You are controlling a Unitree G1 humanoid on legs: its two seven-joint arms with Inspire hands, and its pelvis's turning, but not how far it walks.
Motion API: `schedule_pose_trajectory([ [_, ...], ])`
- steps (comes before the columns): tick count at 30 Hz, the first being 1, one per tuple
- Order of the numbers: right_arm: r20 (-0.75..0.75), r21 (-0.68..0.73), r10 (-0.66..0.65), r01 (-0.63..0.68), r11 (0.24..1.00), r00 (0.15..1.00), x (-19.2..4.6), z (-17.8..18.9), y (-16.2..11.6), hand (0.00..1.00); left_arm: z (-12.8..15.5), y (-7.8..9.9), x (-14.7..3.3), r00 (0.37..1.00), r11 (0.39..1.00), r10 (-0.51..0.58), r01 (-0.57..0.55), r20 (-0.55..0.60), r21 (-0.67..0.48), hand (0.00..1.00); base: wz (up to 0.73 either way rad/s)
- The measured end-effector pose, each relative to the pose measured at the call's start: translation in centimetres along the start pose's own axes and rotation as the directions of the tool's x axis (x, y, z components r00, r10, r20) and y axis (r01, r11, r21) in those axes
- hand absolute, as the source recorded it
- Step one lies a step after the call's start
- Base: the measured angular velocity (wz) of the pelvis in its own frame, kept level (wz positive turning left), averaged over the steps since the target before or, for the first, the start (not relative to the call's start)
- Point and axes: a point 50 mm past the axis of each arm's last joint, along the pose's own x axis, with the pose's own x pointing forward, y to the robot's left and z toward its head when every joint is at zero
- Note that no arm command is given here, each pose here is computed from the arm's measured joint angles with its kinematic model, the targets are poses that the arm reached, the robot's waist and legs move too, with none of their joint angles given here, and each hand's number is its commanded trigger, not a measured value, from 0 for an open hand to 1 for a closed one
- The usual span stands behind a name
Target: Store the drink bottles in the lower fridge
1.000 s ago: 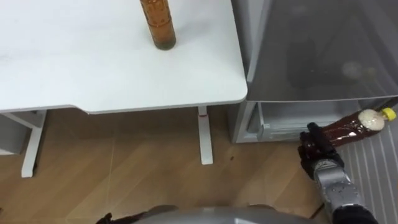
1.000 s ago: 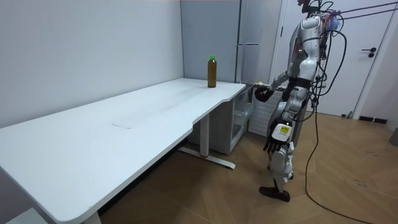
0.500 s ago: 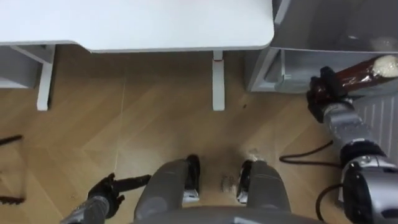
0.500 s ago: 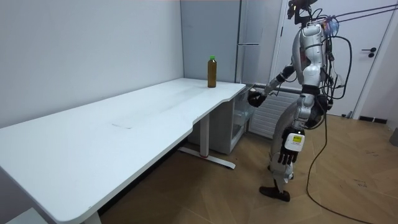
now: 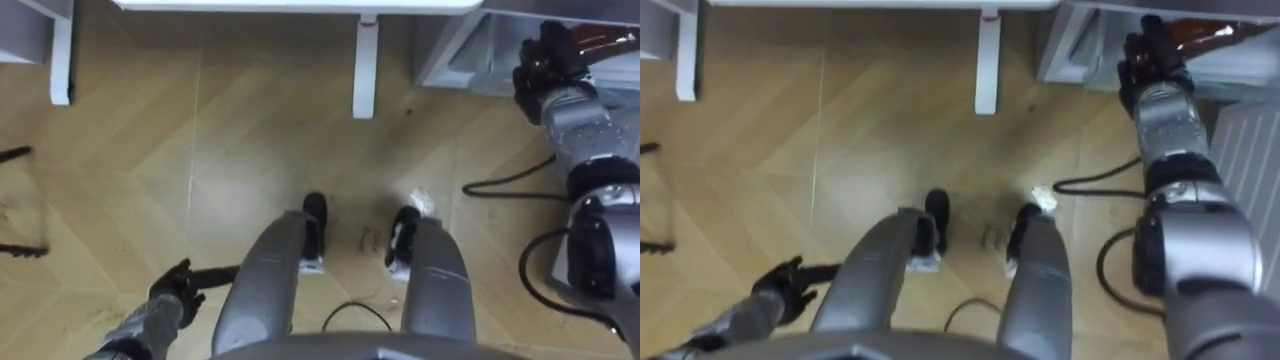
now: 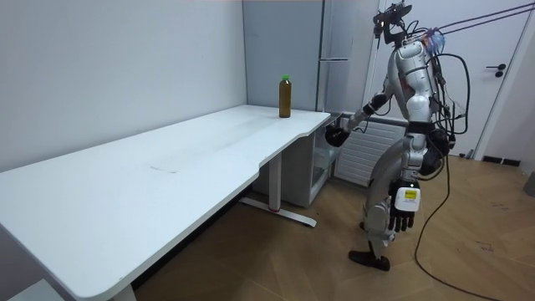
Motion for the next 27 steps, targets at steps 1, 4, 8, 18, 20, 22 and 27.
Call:
schedule_pose_trajectory([
  [1, 0.002, 0.001, -0.001, 0.001, 1.0, 1.0, 0.0, 0.1, 0.2, 1.0, 0.0, 0.0, 0.0, 1.0, 1.0, 0.003, -0.003, 0.002, 0.002, 0.0, 0.04],
  [4, 0.015, 0.003, -0.006, 0.006, 1.0, 1.0, -0.1, 0.6, 0.8, 1.0, 0.0, 0.1, 0.0, 1.0, 1.0, 0.026, -0.026, 0.004, 0.011, 0.0, 0.05],
  [8, 0.027, 0.01, -0.008, 0.008, 1.0, 1.0, -0.2, 1.1, 1.8, 1.0, -0.1, 0.2, 0.0, 0.999, 0.999, 0.04, -0.04, 0.001, 0.013, 0.0, 0.09],
  [18, 0.013, 0.086, -0.046, 0.045, 0.995, 0.999, -0.7, 1.8, 3.7, 1.0, 0.1, 0.4, 0.0, 0.997, 0.997, 0.072, -0.072, 0.012, -0.013, 0.0, 0.01],
  [20, 0.013, 0.088, -0.055, 0.054, 0.995, 0.998, -0.7, 1.9, 3.9, 1.0, -0.1, 0.5, 0.0, 0.997, 0.996, 0.083, -0.083, 0.009, -0.012, 0.0, 0.0],
  [22, 0.016, 0.09, -0.07, 0.069, 0.994, 0.997, -0.8, 2.1, 4.0, 1.0, -0.1, 0.6, 0.0, 0.996, 0.996, 0.089, -0.088, 0.007, -0.021, 0.0, 0.0],
  [27, 0.014, 0.127, -0.102, 0.1, 0.987, 0.995, -0.9, 2.9, 4.0, 0.98, -0.7, 1.4, -0.2, 0.994, 0.994, 0.11, -0.11, -0.002, -0.019, 0.0, 0.0],
])
